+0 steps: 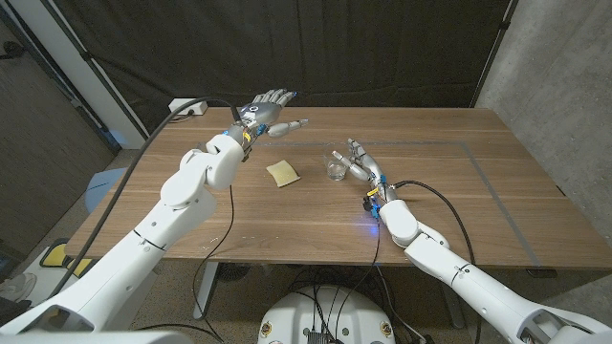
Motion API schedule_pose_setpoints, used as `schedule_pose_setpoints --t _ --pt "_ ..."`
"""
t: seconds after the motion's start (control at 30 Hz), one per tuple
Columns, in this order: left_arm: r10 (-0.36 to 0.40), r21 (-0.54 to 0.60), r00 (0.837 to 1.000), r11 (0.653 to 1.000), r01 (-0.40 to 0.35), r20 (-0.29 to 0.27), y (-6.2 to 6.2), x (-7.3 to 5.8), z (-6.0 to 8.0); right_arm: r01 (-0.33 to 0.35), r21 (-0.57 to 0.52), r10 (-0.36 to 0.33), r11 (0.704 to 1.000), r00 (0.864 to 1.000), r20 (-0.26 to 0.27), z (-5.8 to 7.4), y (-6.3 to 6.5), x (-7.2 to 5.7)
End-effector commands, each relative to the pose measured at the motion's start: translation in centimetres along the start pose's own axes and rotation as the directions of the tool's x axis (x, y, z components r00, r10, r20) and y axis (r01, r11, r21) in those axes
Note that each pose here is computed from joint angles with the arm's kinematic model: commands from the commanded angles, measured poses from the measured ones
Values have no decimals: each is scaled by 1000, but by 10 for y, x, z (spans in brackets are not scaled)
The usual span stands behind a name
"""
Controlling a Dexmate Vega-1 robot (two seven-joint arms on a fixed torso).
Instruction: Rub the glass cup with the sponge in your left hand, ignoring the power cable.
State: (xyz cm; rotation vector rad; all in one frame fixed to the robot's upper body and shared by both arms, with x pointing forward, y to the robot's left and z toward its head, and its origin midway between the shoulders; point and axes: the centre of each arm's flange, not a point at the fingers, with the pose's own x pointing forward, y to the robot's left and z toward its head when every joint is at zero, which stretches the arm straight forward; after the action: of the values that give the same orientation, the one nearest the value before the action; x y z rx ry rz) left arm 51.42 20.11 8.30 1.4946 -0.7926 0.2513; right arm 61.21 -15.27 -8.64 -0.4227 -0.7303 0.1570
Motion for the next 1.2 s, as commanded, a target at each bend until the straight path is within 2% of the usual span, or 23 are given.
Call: schedule_pose_setpoints --t 0.03,0.2,0.43,0.7,0.87,1.03,1.2 --pt "80 -108 996 991 -83 -34 -8 -16 -20 41 71 -49 997 991 121 24 -22 8" --pt "101 -224 994 969 -106 -33 -10 -25 -32 39 72 -48 997 989 139 31 -28 10" --pt "106 -426 994 899 -102 -14 -13 -40 -54 42 139 -64 989 985 157 35 -36 13" --pt "78 -530 997 846 -60 11 -19 -54 -77 76 184 -105 980 982 155 37 -50 11" --pt "56 -638 997 770 -15 44 -29 -59 -92 132 235 -169 963 975 143 32 -60 11" --pt "29 -659 999 752 -1 32 -37 -65 -103 181 251 -214 951 971 110 32 -67 7" --pt "7 -682 1000 731 9 20 -46 -63 -109 196 256 -231 946 966 114 34 -68 6"
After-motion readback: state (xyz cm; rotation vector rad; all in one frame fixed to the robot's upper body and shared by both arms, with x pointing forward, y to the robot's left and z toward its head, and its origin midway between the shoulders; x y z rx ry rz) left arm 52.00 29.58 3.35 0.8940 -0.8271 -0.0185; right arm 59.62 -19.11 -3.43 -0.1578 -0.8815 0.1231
